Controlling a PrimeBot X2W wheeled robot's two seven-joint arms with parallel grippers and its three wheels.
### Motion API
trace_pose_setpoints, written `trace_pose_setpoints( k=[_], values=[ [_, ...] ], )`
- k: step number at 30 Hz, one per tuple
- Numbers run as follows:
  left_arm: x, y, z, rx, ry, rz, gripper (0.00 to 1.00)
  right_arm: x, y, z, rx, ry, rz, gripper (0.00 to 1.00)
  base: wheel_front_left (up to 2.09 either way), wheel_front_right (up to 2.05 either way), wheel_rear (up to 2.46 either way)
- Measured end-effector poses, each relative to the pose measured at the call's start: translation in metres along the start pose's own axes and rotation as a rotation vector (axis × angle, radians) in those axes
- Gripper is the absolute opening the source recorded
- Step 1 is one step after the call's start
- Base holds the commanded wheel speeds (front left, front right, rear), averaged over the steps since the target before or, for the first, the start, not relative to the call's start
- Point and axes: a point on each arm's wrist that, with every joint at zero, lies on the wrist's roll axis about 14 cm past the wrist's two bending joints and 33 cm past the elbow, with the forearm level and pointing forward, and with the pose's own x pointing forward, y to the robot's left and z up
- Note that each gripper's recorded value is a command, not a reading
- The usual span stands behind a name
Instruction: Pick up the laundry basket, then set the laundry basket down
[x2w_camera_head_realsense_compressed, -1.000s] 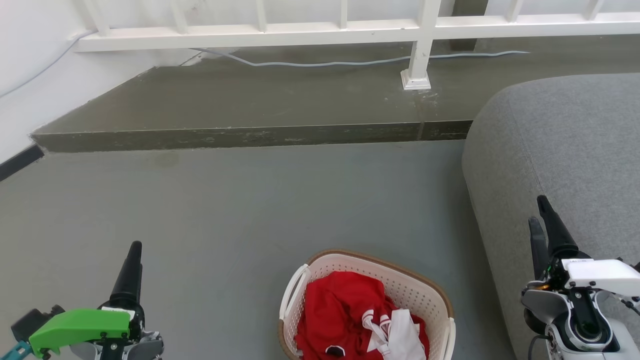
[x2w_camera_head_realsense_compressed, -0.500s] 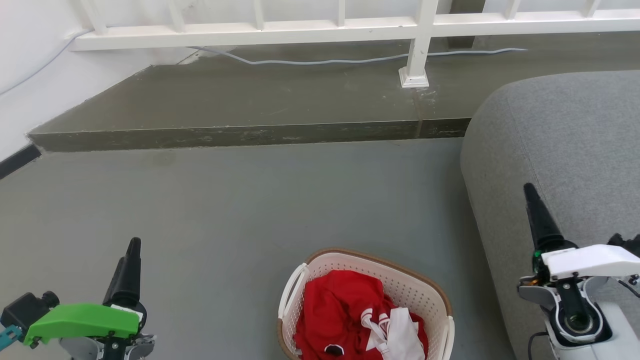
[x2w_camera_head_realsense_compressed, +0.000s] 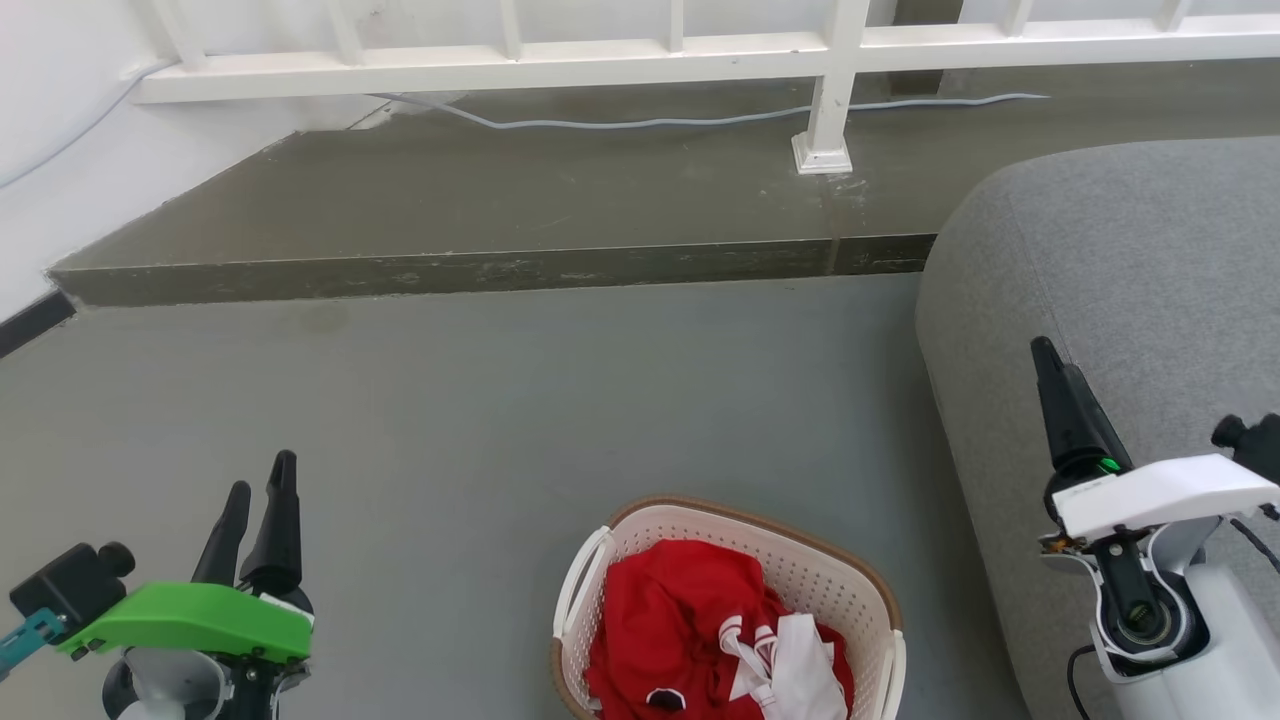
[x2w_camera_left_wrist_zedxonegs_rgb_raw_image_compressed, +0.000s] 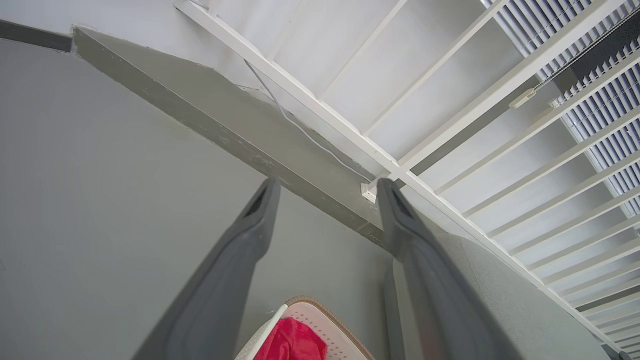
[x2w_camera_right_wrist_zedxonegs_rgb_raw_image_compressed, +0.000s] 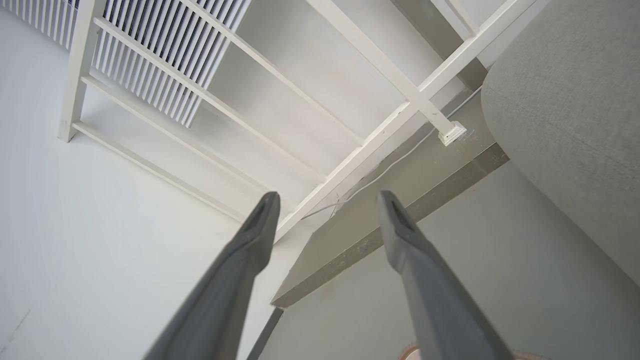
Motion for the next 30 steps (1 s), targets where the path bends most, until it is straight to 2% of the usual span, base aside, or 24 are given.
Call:
trace_pose_setpoints(
  k=[10, 30],
  values=[
    [0.002, -0.013, 0.002, 0.123, -0.025, -0.036, 1.0, 0.002, 0.011, -0.004, -0.162, 0.0, 0.031, 1.0, 0.0, 0.0, 0.0],
    [0.001, -0.031, 0.008, 0.366, -0.088, -0.097, 1.0, 0.003, 0.031, -0.011, -0.416, -0.023, 0.11, 1.0, 0.0, 0.0, 0.0]
  ],
)
